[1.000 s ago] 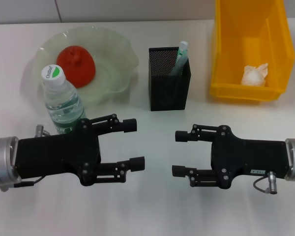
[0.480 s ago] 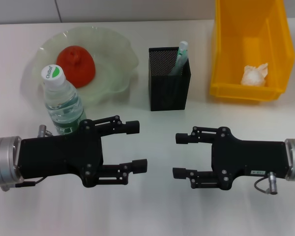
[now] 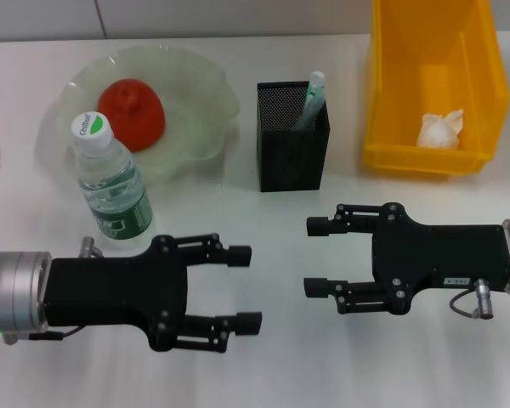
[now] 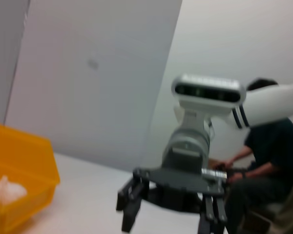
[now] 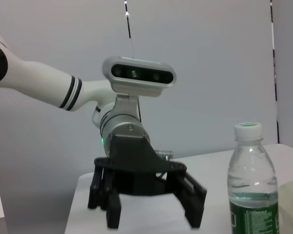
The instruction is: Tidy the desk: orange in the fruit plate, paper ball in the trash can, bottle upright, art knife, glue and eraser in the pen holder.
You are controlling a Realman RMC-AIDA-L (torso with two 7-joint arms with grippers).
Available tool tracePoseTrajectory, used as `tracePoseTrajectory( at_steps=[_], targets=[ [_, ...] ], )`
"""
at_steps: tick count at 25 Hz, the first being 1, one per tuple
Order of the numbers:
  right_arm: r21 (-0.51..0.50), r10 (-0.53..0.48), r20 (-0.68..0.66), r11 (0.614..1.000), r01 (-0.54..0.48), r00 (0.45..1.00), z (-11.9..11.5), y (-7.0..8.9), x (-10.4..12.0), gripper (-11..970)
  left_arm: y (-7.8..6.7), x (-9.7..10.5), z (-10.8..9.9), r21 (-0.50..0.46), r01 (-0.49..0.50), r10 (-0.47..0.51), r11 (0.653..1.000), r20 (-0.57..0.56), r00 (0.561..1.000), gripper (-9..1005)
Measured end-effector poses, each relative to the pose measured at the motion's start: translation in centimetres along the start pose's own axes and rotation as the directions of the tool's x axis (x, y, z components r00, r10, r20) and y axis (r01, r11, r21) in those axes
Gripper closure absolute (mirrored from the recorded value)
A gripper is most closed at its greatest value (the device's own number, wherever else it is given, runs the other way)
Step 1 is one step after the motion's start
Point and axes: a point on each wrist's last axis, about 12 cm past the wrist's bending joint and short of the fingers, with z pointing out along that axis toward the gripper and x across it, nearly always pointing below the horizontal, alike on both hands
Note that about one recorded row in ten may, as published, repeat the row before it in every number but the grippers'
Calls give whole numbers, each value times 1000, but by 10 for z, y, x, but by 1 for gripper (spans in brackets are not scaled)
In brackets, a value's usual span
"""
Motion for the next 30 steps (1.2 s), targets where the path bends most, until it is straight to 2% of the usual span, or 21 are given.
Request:
tracePoseTrajectory(
  at_steps=[4,30],
  targets=[
    [-1,0,0,1000,0,1000,0,0,0,236,0,0,0,7,9,-9,1000,-27,1000,196],
    [-9,12,-6,1000,-12,1000,2,3,3,236,0,0,0,8,11,-10,1000,-31,999,196]
  ],
)
